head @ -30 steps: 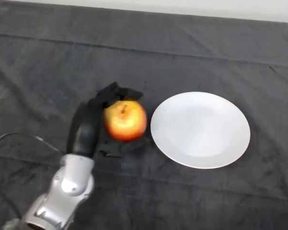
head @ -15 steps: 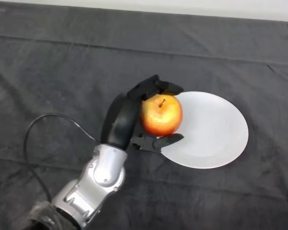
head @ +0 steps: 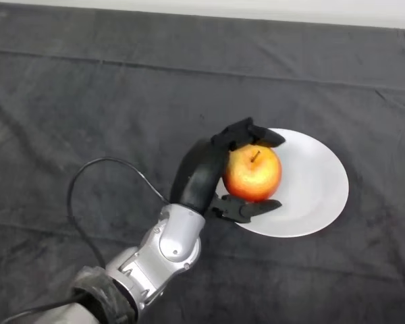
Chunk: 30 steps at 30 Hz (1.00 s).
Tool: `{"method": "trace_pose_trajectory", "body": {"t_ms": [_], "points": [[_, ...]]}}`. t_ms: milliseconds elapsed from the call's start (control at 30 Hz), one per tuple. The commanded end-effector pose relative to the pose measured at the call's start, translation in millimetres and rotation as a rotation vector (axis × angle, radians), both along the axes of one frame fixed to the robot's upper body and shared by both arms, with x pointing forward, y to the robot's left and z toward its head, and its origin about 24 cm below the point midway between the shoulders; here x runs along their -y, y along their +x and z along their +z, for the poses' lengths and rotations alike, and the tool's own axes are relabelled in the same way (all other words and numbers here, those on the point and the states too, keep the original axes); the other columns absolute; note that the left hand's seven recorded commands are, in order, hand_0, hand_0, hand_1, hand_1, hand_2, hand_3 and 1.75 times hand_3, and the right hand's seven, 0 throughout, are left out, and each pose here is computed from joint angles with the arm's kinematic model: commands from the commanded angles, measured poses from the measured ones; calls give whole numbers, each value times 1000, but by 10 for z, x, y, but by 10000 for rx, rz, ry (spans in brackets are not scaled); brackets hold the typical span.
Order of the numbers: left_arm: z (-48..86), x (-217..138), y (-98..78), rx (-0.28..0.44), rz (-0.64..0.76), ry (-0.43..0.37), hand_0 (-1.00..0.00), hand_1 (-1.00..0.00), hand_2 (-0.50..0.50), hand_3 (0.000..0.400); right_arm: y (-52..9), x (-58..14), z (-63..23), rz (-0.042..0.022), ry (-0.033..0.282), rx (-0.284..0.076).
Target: Move the apple to the plate
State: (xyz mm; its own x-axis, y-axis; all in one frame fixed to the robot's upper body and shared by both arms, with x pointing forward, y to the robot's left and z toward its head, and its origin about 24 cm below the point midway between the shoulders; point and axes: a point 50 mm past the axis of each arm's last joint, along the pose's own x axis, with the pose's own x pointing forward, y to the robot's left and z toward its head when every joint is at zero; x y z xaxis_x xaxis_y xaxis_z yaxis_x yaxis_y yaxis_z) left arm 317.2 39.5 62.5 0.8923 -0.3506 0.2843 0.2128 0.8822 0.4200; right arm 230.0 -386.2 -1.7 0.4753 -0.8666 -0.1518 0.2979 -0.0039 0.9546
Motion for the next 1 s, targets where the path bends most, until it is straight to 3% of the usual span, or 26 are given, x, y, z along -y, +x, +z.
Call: {"method": "trace_pose_trajectory", "body": {"t_ms": [33, 467, 500, 533, 567, 600, 633, 667, 1000], "points": [[171, 69, 101, 576, -148, -38, -1000, -1000, 0, 400, 33, 27, 72, -122, -142, 261], [100, 113, 121, 259, -481, 136, -1000, -1000, 0, 400, 33, 28, 71, -140, -131, 288], [97, 114, 122, 244, -486, 144, -1000, -816, -92, 400, 33, 28, 71, -141, -131, 290], [94, 115, 124, 229, -489, 152, -1000, -753, -124, 400, 33, 28, 71, -142, -130, 292], [92, 116, 126, 210, -492, 161, -965, -455, -255, 386, 33, 28, 71, -143, -130, 294], [90, 117, 128, 198, -492, 167, -941, -369, -286, 376, 33, 28, 71, -145, -129, 296], [89, 117, 131, 184, -489, 173, -737, 0, -369, 295, 32, 28, 71, -146, -129, 298], [89, 118, 133, 175, -485, 177, -643, 0, -322, 257, 32, 28, 70, -147, -128, 300], [89, 101, 148, 173, -386, 154, -192, 0, -96, 77, 32, 28, 70, -155, -127, 316]]}}
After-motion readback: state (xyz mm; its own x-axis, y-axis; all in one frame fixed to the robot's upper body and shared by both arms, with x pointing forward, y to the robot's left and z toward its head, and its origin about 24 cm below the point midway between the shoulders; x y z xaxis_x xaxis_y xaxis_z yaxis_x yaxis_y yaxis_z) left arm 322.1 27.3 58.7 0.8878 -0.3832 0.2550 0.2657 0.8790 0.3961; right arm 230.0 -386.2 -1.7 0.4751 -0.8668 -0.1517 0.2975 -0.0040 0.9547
